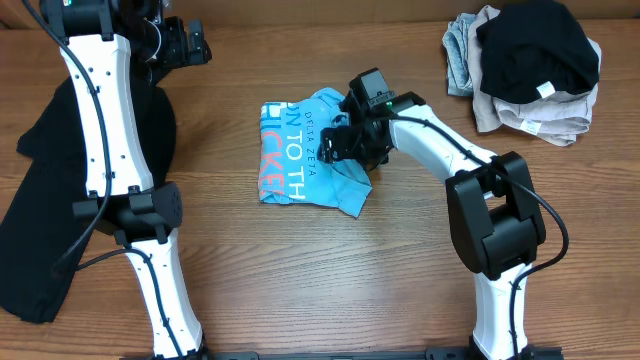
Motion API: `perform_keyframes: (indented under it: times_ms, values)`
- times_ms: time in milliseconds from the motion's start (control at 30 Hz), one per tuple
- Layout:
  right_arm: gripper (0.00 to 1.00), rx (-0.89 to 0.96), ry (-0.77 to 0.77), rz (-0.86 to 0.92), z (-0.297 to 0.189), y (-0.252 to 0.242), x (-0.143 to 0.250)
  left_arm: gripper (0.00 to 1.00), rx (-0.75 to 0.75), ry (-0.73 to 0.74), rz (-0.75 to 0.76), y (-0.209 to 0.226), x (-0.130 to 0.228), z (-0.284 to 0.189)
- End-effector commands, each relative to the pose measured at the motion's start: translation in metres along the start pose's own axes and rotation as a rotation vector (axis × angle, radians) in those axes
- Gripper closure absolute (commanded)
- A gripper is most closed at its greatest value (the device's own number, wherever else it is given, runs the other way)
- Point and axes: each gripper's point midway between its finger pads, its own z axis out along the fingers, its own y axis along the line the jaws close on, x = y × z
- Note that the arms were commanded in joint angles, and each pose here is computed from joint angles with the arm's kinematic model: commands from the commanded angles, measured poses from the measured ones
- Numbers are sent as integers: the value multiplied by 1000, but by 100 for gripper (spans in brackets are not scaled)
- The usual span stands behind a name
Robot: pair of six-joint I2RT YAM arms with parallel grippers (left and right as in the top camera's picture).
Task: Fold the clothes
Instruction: 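Grasp the folded blue shirt bundle's right edge with the right gripper, then carry the bundle to the top-right clothes stack and release it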
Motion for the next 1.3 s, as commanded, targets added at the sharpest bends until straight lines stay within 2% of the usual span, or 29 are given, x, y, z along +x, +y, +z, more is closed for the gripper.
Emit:
perform_keyframes:
  times_ms: [0,100,167,367,400,533,567,700,833,1100,1267]
  values:
    - [5,-84,6,84,6,9,7,0,-8,12,16,4,1,4]
    - [12,-146,4,150,21,14,8,0,-7,12,16,4,1,4]
    - [22,-200,22,194,32,22,10,0,-8,12,16,4,1,4]
    - [39,-348,65,213,60,62,18,0,-8,12,16,4,1,4]
    - [45,-358,66,197,64,69,20,0,-8,12,16,4,1,4]
    - [89,-426,39,103,66,104,20,0,-8,12,16,4,1,4]
    - [95,-466,37,78,63,114,20,0,-8,12,16,4,1,4]
    - [96,-592,19,57,45,135,7,0,-9,12,16,4,1,4]
    - [96,-657,-66,62,5,139,-22,0,-9,12,16,4,1,4]
    - [96,-720,-353,23,-139,128,-83,0,-38,10,16,9,1,3]
    - [96,-699,-568,47,-230,96,-110,0,-38,10,16,9,1,3]
